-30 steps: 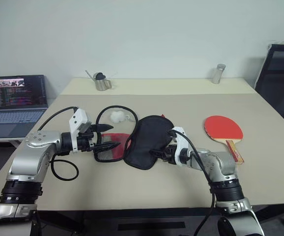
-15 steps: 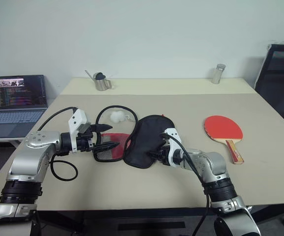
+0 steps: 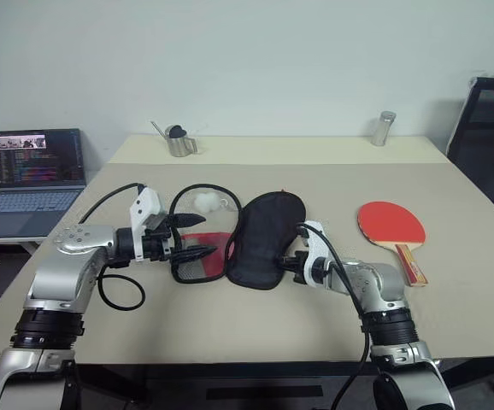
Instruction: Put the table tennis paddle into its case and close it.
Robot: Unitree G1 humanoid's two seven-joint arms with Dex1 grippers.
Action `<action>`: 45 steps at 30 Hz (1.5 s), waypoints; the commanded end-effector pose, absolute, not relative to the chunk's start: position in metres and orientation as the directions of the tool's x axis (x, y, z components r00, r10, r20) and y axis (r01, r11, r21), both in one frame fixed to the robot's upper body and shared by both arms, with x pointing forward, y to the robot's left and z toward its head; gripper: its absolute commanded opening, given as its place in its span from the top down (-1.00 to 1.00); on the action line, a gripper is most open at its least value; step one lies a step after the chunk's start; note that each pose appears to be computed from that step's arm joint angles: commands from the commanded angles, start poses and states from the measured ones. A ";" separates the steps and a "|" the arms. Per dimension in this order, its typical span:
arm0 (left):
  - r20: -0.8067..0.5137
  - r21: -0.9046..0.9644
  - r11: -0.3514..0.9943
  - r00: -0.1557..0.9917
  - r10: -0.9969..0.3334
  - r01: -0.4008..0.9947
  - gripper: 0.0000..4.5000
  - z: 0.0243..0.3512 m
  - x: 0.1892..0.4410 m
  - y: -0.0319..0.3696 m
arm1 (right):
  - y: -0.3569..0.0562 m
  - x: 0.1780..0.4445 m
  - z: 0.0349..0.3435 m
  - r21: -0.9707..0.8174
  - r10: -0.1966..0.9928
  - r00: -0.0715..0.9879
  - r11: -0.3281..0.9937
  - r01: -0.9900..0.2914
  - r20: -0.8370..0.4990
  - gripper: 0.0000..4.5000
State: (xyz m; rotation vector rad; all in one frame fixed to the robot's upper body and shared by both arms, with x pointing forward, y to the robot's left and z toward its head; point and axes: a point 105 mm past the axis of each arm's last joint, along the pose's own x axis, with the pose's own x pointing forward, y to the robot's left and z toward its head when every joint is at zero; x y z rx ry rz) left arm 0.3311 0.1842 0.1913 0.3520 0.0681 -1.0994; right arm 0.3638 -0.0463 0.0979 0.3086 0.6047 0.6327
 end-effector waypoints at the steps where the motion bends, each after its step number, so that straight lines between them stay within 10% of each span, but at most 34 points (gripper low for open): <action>1: -0.210 0.284 0.341 0.405 -0.890 0.896 -0.84 0.205 0.323 0.171 | -0.061 0.362 0.115 0.439 0.630 0.671 0.769 -0.465 -0.392 0.99; 45: -0.215 0.292 0.244 0.312 -0.926 0.925 -0.84 0.203 0.323 0.138 | -0.162 0.381 0.135 0.229 0.514 0.664 0.852 -0.471 -0.543 0.99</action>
